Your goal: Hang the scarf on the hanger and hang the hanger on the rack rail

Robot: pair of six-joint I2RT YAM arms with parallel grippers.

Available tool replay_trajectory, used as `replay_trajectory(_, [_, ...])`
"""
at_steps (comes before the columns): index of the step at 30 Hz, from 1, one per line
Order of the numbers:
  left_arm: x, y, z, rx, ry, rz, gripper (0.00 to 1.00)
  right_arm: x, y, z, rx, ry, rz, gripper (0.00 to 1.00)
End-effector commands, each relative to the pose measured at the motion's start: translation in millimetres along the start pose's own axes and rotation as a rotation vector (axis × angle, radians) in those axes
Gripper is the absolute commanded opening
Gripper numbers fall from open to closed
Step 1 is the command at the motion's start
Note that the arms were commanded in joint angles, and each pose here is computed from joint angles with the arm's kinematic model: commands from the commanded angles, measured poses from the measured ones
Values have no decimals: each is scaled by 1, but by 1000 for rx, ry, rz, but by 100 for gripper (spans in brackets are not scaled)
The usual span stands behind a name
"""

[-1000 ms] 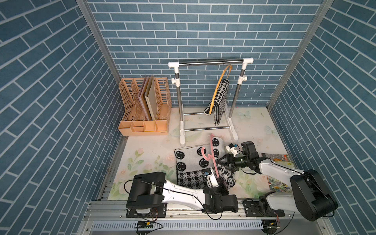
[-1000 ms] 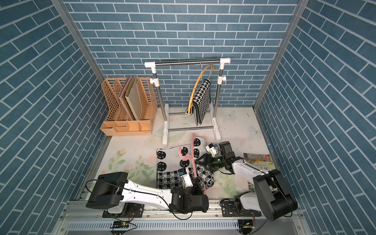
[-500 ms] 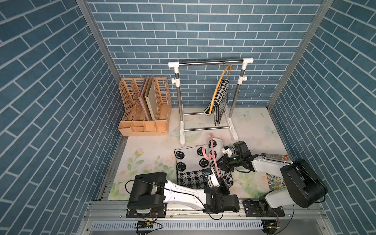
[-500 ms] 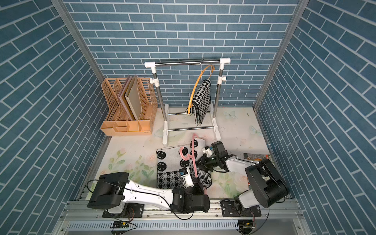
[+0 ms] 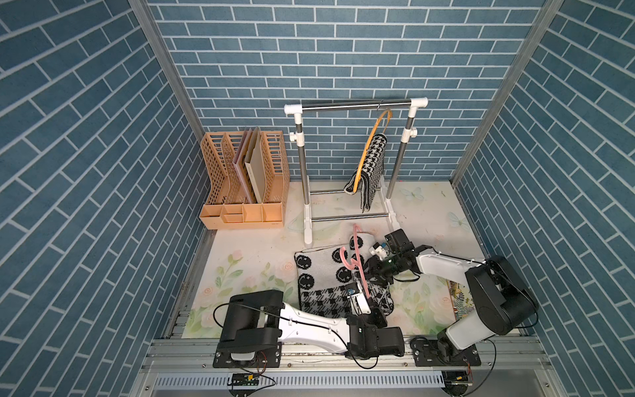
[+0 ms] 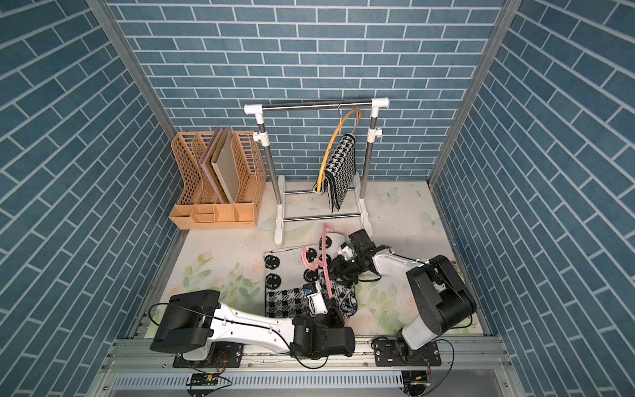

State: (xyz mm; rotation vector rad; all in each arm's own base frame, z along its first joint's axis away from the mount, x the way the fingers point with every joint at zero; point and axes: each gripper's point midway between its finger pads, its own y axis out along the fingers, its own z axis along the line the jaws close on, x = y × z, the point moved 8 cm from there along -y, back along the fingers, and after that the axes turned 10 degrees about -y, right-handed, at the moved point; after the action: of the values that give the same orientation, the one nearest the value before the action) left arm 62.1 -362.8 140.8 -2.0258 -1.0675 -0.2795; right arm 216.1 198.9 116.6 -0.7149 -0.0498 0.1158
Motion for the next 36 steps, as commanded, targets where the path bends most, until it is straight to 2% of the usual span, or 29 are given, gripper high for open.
replay_trajectory(1, [-12,0,-5,-7,3,77,0,-6,-24,-3,-66,-55,-31,53])
replay_trajectory(5, [-11,0,-5,-8,3,74,0,-5,-38,-8,-21,-40,-104,60])
replay_trajectory(9, [-10,-1,-4,-6,3,75,0,-5,-41,-6,4,-48,-97,64])
replay_trajectory(15, [-10,-1,-4,-7,5,74,0,0,-63,-13,-1,-20,-163,64])
replay_trajectory(22, [-9,-3,-1,-12,-1,80,0,-7,-81,-7,59,-54,-195,60])
replay_trajectory(24, [-8,-3,-1,-10,1,81,0,-16,-79,-14,27,-36,-182,54])
replay_trajectory(28, [-7,-5,0,-11,-1,78,0,-40,-68,-33,27,37,-171,23])
replay_trajectory(31, [-4,-6,-1,-16,-7,72,0,-52,-59,-42,83,65,-168,9])
replay_trajectory(36, [-3,-7,-2,-16,-5,67,0,-57,-47,-40,161,43,-118,0])
